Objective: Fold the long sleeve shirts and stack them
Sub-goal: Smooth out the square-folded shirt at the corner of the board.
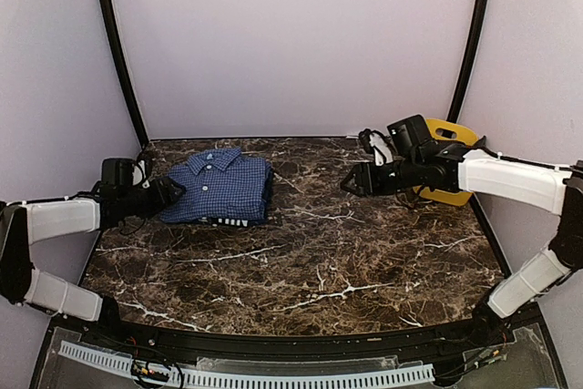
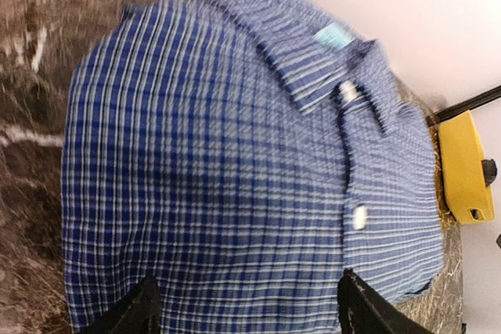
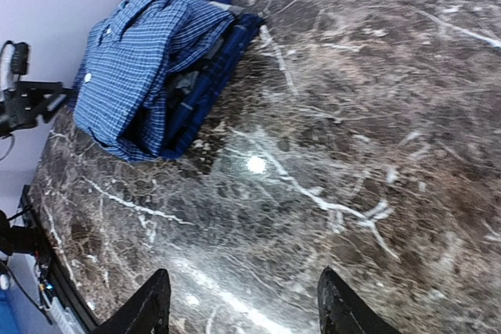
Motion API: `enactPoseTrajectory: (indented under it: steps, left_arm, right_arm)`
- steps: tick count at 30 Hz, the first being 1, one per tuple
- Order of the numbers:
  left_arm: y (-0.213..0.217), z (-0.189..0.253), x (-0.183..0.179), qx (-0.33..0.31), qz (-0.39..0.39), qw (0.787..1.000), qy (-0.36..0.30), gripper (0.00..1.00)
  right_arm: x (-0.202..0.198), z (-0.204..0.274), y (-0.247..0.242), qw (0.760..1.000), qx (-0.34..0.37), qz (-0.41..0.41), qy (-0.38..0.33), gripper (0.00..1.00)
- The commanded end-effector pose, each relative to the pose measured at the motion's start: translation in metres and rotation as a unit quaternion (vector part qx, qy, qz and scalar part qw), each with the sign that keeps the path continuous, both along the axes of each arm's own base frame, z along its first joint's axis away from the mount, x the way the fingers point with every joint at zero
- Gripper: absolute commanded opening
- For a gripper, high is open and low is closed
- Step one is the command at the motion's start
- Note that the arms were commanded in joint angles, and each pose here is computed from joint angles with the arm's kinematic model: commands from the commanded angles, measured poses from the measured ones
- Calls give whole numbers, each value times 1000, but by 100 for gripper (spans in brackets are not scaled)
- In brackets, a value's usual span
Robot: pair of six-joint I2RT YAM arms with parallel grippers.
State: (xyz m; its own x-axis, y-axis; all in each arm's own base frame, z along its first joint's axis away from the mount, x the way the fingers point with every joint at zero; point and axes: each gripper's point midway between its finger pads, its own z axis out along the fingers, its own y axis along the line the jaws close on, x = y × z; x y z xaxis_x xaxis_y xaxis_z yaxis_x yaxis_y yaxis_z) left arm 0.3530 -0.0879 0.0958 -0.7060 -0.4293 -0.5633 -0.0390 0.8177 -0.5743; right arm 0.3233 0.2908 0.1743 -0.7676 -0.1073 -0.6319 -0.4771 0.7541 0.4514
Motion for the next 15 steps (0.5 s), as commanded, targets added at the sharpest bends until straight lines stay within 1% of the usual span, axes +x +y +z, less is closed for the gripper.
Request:
enactPoseTrajectory:
  steps: [1, 2, 3, 4, 5, 6, 7, 8, 9, 12, 15]
  left_arm:
    - [8, 73, 3, 13, 18, 994, -103, 81]
    - [10, 92, 2, 18, 23, 992, -125, 85]
    - [11, 101, 2, 26, 20, 990, -136, 87]
    - [12, 119, 0, 31, 20, 987, -155, 91]
    - [13, 124, -2, 42, 16, 987, -157, 92]
    - [15, 143, -2, 48, 19, 983, -178, 95]
    - [17, 148, -2, 63, 18, 981, -183, 96]
    - [18, 164, -3, 69, 20, 978, -196, 98]
    - [21, 166, -5, 86, 23, 977, -194, 98]
    - [25, 194, -7, 108, 29, 968, -225, 99]
    - [23, 213, -8, 140, 25, 959, -245, 99]
  right_arm:
    - [-3, 7, -68, 992, -91, -78, -41, 64]
    - [-5, 13, -80, 989, -99, -94, -50, 66]
    - [-5, 19, -94, 986, -109, -114, -62, 71]
    - [-5, 26, -107, 981, -116, -133, -75, 75]
    - [-5, 33, -119, 977, -121, -151, -87, 82]
    - [-6, 41, -130, 973, -123, -166, -99, 89]
    - [-6, 47, -140, 970, -125, -179, -108, 94]
    - [-5, 52, -149, 967, -125, -192, -112, 98]
    - [-4, 56, -157, 965, -127, -200, -114, 99]
    - [2, 66, -173, 960, -135, -213, -118, 99]
    - [7, 87, -178, 957, -130, -216, -143, 99]
